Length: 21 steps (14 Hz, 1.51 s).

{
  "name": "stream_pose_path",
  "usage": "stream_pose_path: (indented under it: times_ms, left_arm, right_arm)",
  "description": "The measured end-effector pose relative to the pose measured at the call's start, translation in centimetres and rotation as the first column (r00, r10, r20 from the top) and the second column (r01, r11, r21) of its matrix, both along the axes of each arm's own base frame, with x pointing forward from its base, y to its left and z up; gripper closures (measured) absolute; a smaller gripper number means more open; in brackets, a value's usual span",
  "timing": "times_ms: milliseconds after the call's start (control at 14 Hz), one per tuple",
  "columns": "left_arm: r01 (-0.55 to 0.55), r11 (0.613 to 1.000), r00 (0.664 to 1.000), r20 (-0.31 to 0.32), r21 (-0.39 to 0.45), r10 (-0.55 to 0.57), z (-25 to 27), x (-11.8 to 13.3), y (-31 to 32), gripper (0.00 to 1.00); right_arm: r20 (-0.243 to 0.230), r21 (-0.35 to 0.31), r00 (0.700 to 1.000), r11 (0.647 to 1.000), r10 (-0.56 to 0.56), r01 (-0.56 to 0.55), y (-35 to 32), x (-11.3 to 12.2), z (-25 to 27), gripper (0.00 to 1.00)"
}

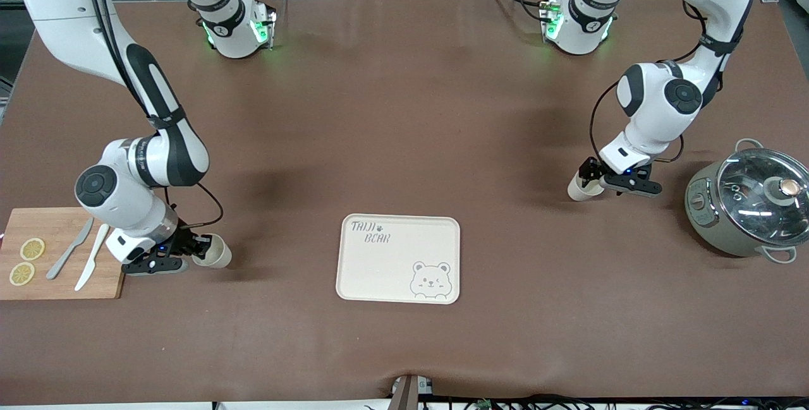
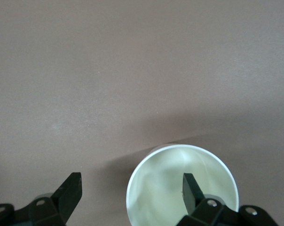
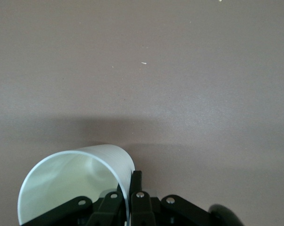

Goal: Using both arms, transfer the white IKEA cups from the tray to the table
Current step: 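Set the cup down and open the left gripper beside the pot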

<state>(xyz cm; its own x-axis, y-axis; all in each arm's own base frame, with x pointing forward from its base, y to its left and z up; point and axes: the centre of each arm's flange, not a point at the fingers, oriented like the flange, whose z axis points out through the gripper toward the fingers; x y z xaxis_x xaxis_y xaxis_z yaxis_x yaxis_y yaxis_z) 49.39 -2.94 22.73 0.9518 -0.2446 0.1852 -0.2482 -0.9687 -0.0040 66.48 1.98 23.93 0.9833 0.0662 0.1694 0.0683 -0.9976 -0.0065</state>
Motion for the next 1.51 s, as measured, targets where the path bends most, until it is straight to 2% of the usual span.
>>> stream_pose_path:
  times_ms: [645, 1147, 1505]
  left_arm:
    - [0.008, 1.000, 0.996, -0.094, 0.001, -0.008, 9.5, 1.1, -0.3, 0.05]
    - [-0.043, 0.999, 0.997, -0.068, -0.010, 0.042, 17.2, 3.0, -0.6, 0.05]
    - [-0.104, 0.994, 0.994, -0.016, -0.030, 0.104, 20.8, 5.5, -0.8, 0.05]
  right_arm:
    - [0.026, 0.005, 1.000, 1.000, 0.000, 0.000, 0.1, 0.2, -2.0, 0.96]
    - [0.033, 0.006, 0.999, 1.000, 0.000, 0.000, 0.1, 0.2, -2.4, 0.94]
    - [0.035, 0.006, 0.999, 1.000, 0.000, 0.000, 0.1, 0.2, -2.3, 0.41]
